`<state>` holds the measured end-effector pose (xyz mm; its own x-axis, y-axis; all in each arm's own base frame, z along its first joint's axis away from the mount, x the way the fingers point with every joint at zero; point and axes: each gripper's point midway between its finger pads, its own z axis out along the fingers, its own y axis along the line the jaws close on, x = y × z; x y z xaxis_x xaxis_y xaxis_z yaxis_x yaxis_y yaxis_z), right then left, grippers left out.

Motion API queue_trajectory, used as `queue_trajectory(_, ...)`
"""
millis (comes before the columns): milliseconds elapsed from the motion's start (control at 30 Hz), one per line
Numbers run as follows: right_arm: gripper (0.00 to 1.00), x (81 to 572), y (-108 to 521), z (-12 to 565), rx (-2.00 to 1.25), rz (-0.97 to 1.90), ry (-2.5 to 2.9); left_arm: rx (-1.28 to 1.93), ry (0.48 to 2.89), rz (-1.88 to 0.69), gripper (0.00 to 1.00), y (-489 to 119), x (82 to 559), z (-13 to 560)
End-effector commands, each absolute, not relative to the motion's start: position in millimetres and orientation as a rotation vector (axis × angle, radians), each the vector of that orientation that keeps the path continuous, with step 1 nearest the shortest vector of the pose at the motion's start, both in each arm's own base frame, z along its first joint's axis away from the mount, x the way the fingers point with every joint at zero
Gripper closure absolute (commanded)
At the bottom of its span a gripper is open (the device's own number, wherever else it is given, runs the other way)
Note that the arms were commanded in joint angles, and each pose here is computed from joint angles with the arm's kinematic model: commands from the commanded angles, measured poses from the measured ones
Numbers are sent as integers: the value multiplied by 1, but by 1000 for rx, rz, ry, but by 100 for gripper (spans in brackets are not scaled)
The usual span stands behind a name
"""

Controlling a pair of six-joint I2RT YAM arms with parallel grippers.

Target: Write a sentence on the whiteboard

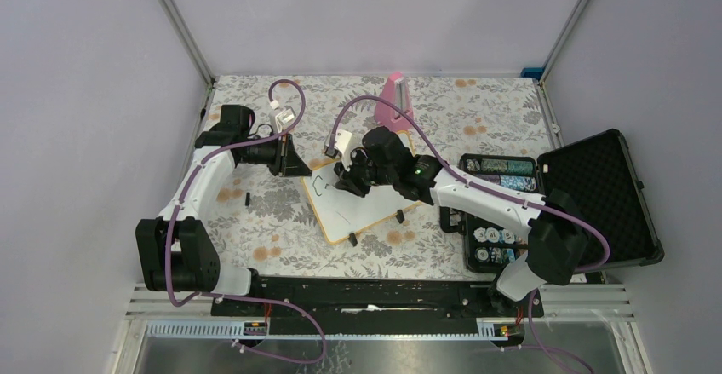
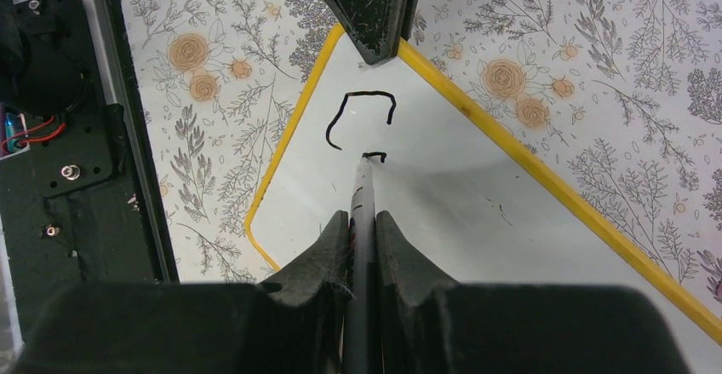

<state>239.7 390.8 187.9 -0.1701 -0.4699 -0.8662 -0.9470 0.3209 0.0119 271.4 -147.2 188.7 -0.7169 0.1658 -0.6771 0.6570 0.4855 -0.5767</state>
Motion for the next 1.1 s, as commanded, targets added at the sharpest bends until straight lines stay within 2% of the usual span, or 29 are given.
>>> queue_trajectory(0,100,244,388,206,-1259,712,1724,696,2161,-1132,100,-144,275,193)
queue_trajectory(1067,100,258,380,217,-1187,680,1736,694,2161,-1137,100,-145,275,193)
